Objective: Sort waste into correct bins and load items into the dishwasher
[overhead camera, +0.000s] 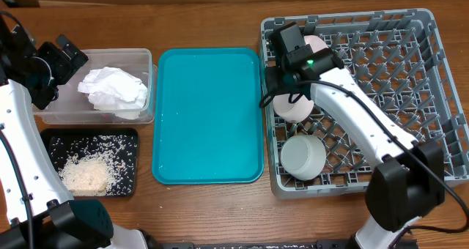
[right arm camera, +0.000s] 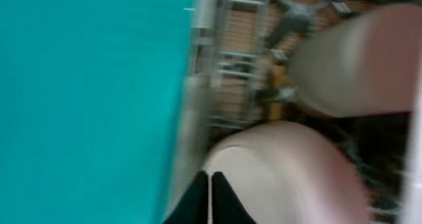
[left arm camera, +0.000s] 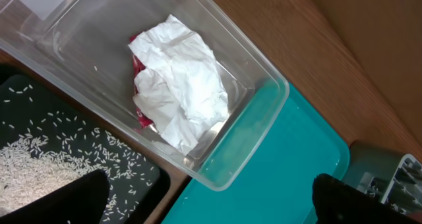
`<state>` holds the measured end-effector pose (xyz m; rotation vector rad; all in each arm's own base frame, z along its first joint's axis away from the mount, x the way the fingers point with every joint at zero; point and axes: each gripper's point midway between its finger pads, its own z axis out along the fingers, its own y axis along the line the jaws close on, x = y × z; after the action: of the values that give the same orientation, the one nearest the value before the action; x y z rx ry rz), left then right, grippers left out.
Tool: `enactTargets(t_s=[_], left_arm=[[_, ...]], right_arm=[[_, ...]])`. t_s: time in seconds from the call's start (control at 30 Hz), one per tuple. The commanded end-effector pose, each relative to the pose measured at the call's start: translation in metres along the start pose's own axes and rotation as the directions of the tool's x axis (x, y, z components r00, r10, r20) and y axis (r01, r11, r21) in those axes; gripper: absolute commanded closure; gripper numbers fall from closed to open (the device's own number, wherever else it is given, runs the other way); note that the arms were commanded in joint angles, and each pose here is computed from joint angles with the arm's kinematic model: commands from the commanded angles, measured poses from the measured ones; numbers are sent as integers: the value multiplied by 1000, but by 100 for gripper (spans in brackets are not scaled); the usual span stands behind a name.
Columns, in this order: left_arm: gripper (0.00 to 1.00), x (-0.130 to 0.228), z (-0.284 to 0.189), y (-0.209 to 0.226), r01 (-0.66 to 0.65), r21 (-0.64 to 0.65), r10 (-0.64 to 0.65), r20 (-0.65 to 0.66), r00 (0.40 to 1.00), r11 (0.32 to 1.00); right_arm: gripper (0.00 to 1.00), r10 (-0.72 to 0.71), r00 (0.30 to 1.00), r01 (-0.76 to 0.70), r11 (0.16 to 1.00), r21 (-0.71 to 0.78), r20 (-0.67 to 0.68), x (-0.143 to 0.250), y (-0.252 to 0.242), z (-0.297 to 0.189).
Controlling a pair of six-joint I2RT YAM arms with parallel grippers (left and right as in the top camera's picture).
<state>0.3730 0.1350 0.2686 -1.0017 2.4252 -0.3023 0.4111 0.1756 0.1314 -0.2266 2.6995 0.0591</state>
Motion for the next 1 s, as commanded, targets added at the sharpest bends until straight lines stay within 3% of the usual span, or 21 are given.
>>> enactTargets(t_s=[0.0,0.17,0.5,0.8,0.97], left_arm=[[0,-4,-6,-6,3,18,-3,19,1000,1000],[0,-4,-6,-6,3,18,-3,19,1000,1000],[0,-4,-6,-6,3,18,-3,19,1000,1000],[0,-4,-6,-6,3,18,-3,19,1000,1000],[0,-4,-6,-6,3,18,-3,19,1000,1000]], right_arm=[[96,23,998,-36,978,205,67,-14,-46,-9],[96,65,995,-84,956,280,78,-15,-72,-25],[96,364,925,-378,837,396,112,1,-153,-34],[94,417,909,-408,888,214,3,7,-138,-24],[83,362,930,-361,932,28,-59,0,-103,-25]])
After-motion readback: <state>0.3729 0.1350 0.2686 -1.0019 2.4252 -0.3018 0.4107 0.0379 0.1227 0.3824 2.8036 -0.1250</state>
